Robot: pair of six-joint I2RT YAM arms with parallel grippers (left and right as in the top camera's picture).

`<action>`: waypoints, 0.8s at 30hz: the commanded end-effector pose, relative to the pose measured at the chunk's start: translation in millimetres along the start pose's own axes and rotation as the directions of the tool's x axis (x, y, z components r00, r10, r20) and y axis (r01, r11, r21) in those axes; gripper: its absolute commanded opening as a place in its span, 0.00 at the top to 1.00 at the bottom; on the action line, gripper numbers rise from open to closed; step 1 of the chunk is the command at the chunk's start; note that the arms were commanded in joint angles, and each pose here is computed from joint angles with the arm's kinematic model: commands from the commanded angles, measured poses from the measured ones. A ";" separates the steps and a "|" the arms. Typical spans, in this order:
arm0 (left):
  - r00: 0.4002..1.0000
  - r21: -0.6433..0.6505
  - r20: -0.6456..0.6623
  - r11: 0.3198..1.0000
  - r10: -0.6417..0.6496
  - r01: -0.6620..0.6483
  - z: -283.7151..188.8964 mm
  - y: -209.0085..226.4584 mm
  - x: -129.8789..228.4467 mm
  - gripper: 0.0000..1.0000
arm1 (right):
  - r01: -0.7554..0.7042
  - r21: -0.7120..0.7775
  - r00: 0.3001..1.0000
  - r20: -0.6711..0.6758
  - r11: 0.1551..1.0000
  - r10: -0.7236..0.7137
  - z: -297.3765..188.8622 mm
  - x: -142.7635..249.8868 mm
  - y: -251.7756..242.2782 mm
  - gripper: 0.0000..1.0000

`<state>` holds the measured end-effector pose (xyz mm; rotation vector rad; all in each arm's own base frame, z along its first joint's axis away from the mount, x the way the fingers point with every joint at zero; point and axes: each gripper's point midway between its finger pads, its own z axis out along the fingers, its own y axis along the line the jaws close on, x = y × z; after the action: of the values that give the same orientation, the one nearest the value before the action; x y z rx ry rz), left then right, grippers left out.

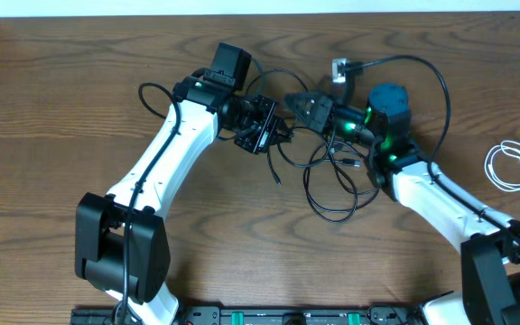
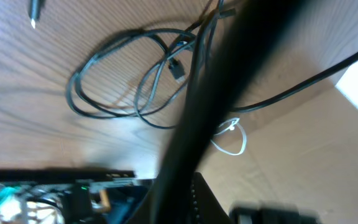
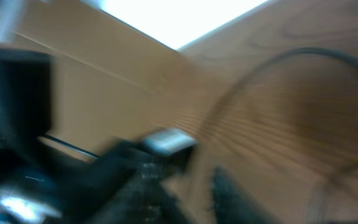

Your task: Untangle cables

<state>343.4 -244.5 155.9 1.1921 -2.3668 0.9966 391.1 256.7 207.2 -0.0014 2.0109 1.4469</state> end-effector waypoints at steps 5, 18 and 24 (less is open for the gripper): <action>0.981 -0.188 0.141 0.976 0.134 -0.107 -12.3 43.5 -35.2 0.93 | 0.083 0.181 0.994 -0.083 0.980 -0.068 -26.9 6.8 -63.4 0.20; 0.927 -0.407 0.276 0.905 0.254 -0.126 -53.1 71.5 -56.6 0.93 | 0.086 0.369 0.957 -0.288 0.925 0.025 -61.4 59.5 -116.2 0.09; 0.822 -0.502 0.469 0.863 0.322 -0.052 -145.3 55.9 -47.6 0.93 | 0.094 0.360 0.964 -0.267 0.928 0.006 -60.4 51.7 -115.3 0.05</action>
<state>301.4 -125.2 165.8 1.1041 -2.7704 0.1915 356.0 184.8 93.6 -0.0616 2.4833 1.0947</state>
